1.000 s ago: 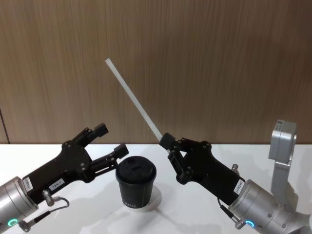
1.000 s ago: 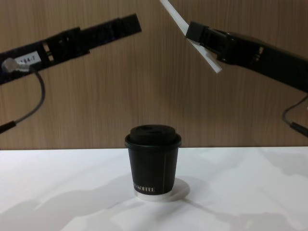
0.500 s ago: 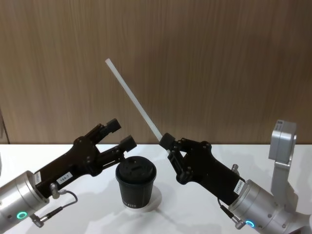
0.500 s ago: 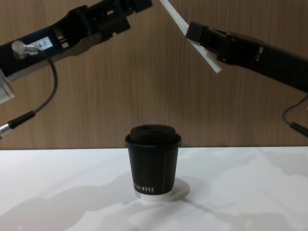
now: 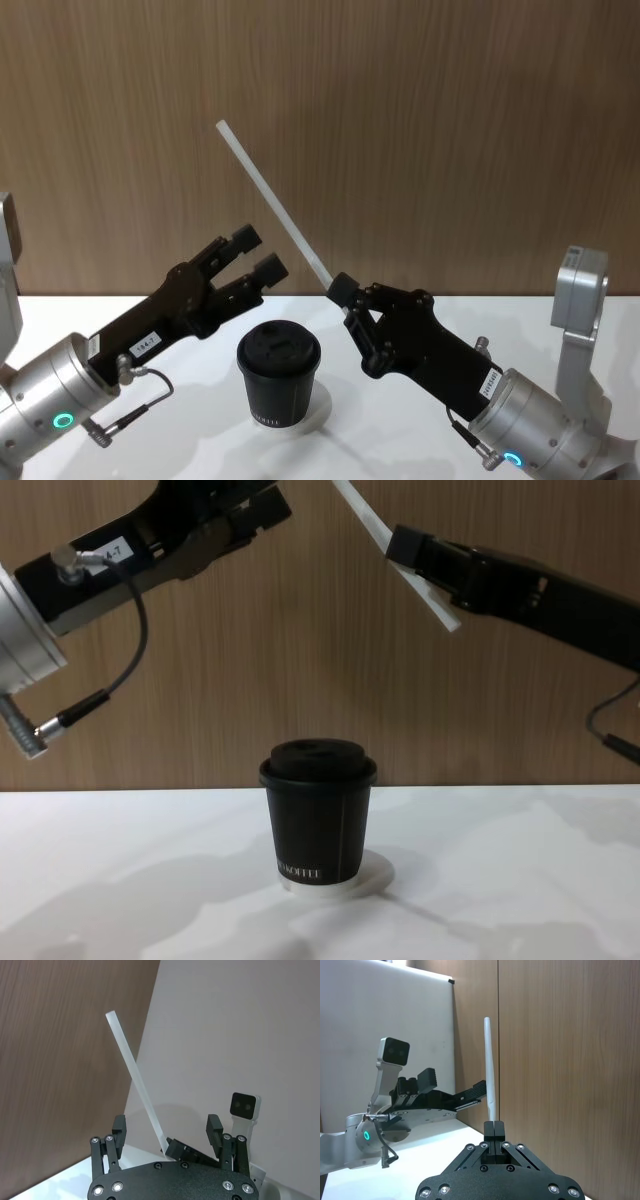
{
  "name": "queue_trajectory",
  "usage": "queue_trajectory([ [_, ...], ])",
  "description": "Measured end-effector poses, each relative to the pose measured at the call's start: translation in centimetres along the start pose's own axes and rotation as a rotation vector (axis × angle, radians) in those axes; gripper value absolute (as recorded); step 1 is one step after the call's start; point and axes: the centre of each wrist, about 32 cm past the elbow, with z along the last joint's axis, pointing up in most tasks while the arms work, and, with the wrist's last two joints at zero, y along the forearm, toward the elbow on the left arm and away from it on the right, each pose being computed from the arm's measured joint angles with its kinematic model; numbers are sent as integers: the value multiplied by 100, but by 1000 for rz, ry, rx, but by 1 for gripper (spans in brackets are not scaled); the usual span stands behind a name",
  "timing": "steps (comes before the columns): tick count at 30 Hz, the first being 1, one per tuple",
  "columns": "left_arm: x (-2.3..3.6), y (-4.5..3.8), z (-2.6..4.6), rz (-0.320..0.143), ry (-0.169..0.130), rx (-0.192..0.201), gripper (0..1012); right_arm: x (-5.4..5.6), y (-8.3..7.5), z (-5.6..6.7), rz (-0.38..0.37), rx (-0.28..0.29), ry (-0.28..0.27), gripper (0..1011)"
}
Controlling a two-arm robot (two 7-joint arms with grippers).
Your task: Pick up the straw with one hand, pass it to the other hand, and insert it into the cup.
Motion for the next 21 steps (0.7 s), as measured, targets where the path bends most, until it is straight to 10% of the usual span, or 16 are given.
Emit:
queue_trajectory([
  [21, 161, -259, 12, -58, -16, -46, 1003, 0, 0, 0, 0, 0, 0, 4],
])
